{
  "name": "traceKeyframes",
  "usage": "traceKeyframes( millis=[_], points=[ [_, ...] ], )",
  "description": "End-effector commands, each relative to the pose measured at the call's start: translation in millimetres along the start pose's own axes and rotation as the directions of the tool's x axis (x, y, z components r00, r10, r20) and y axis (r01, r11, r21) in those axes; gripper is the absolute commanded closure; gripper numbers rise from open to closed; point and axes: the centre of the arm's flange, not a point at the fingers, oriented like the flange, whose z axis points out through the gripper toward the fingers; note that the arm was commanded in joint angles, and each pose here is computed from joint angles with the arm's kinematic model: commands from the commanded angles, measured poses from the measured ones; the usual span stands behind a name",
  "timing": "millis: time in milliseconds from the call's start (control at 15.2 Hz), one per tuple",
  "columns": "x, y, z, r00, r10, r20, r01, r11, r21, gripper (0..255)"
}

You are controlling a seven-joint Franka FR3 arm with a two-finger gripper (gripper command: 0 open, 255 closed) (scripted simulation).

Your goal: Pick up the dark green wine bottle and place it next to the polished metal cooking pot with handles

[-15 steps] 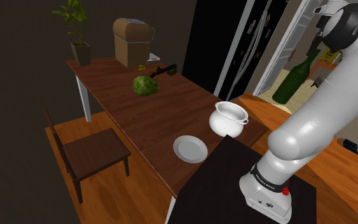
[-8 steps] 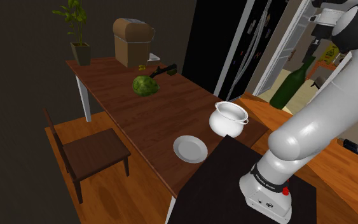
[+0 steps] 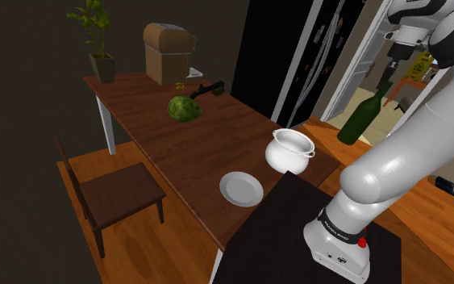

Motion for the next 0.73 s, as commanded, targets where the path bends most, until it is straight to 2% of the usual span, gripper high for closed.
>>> traceKeyframes(
  millis=[0, 660],
  points=[
    [-0.3, 0.5, 10.9, 1.000, 0.000, 0.000, 0.000, 1.000, -0.001, 255],
    [2.2, 0.6, 63.6, 1.000, 0.000, 0.000, 0.000, 1.000, -0.001, 255]
  ],
)
